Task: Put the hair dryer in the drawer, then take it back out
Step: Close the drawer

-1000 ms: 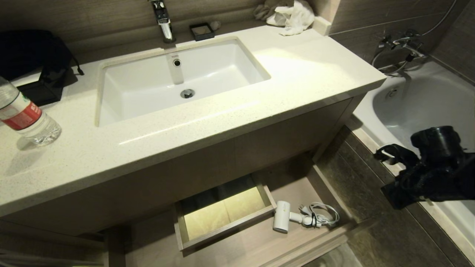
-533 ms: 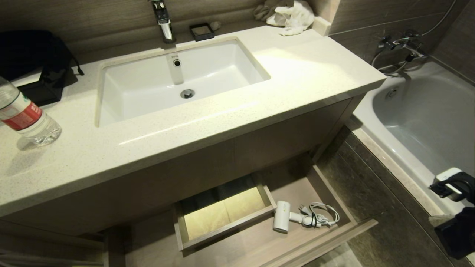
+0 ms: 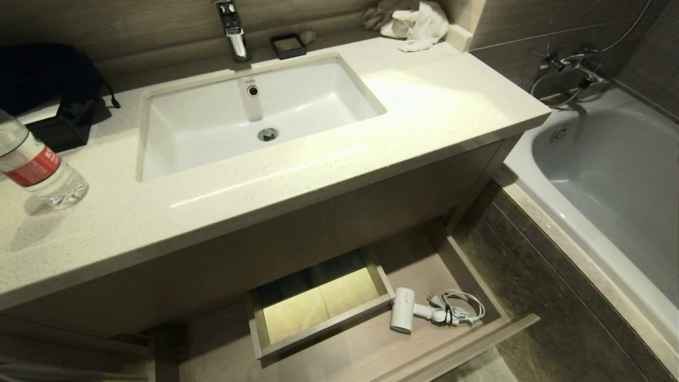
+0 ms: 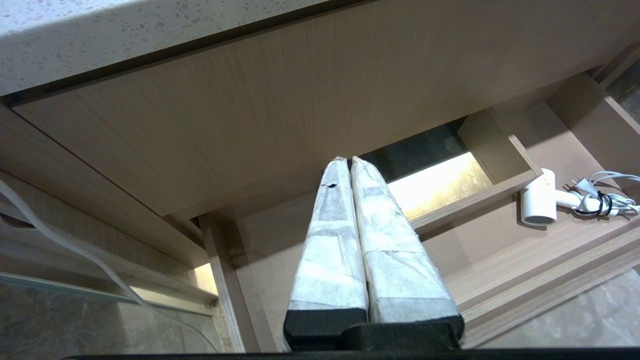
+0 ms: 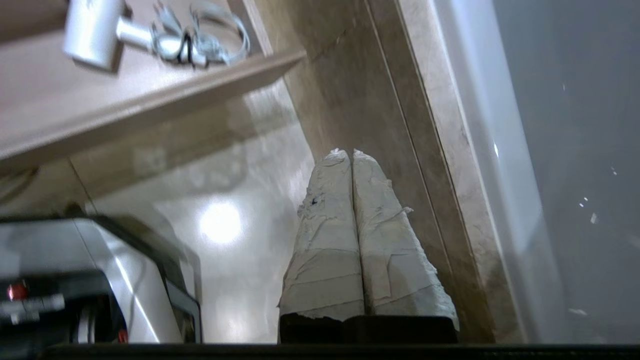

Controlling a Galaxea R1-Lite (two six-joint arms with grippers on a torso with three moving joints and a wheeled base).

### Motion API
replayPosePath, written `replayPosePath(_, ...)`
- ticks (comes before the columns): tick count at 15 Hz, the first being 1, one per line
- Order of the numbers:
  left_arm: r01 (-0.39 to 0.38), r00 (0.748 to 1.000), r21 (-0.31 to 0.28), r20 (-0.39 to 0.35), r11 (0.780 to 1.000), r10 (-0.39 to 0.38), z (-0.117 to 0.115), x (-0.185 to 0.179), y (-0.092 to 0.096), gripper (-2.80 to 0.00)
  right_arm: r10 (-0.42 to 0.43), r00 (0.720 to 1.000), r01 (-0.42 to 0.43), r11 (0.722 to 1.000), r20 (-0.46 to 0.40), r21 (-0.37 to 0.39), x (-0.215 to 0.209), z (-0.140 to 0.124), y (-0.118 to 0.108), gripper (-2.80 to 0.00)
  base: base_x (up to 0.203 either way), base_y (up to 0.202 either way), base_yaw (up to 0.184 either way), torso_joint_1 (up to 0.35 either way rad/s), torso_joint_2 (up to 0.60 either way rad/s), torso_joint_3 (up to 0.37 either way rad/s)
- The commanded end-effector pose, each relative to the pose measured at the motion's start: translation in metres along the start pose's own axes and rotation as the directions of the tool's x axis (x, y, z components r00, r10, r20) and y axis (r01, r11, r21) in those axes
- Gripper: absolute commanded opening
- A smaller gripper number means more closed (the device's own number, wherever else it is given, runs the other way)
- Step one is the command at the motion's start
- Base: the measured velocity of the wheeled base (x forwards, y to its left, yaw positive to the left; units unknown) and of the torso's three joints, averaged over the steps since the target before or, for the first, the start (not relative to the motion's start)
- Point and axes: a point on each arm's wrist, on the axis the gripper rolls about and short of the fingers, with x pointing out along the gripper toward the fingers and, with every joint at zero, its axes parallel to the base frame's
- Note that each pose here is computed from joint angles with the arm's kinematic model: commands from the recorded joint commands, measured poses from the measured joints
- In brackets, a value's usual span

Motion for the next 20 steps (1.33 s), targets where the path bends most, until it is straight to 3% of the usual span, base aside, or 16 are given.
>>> replayPosePath(1, 0.0, 1.0, 0.0, 0.0, 1.0, 0.0, 0.0, 0.0, 0.0, -2.8, 0.019, 0.988, -0.026, 0.999, 0.152, 0.044, -0.015, -0.015, 0.001, -2.8, 0.0, 0.0, 0.0, 0.0, 0.0, 0.0)
replayPosePath(4, 0.0, 1.0, 0.0, 0.0, 1.0, 0.0, 0.0, 0.0, 0.0, -2.8, 0.154, 0.948, -0.19, 0.976, 0.278, 0.106, -0.026, -0.025, 0.004, -2.8, 0.0, 0.0, 0.0, 0.0, 0.0, 0.0)
replayPosePath(9, 0.0, 1.0, 0.0, 0.0, 1.0, 0.0, 0.0, 0.0, 0.0, -2.8, 0.146, 0.871, -0.24, 0.96, 0.469, 0.147, -0.041, -0.037, 0.003, -2.8, 0.0, 0.0, 0.0, 0.0, 0.0, 0.0)
replayPosePath(10, 0.0, 1.0, 0.0, 0.0, 1.0, 0.0, 0.0, 0.0, 0.0, -2.8, 0.142, 0.867, -0.262, 0.945, 0.479, 0.195, -0.043, -0.042, 0.004, -2.8, 0.0, 0.0, 0.0, 0.0, 0.0, 0.0)
replayPosePath(12, 0.0, 1.0, 0.002, 0.002, 1.0, 0.0, 0.0, 0.0, 0.0, -2.8, 0.164, 0.895, -0.278, 0.932, 0.416, 0.231, -0.043, -0.053, 0.006, -2.8, 0.0, 0.0, 0.0, 0.0, 0.0, 0.0)
replayPosePath(14, 0.0, 1.0, 0.0, 0.0, 1.0, 0.0, 0.0, 0.0, 0.0, -2.8, 0.135, 0.859, -0.281, 0.93, 0.493, 0.236, -0.045, -0.048, 0.005, -2.8, 0.0, 0.0, 0.0, 0.0, 0.0, 0.0)
replayPosePath(20, 0.0, 1.0, 0.0, 0.001, 1.0, 0.0, 0.0, 0.0, 0.0, -2.8, 0.13, 0.863, -0.293, 0.916, 0.488, 0.273, -0.044, -0.048, 0.005, -2.8, 0.0, 0.0, 0.0, 0.0, 0.0, 0.0)
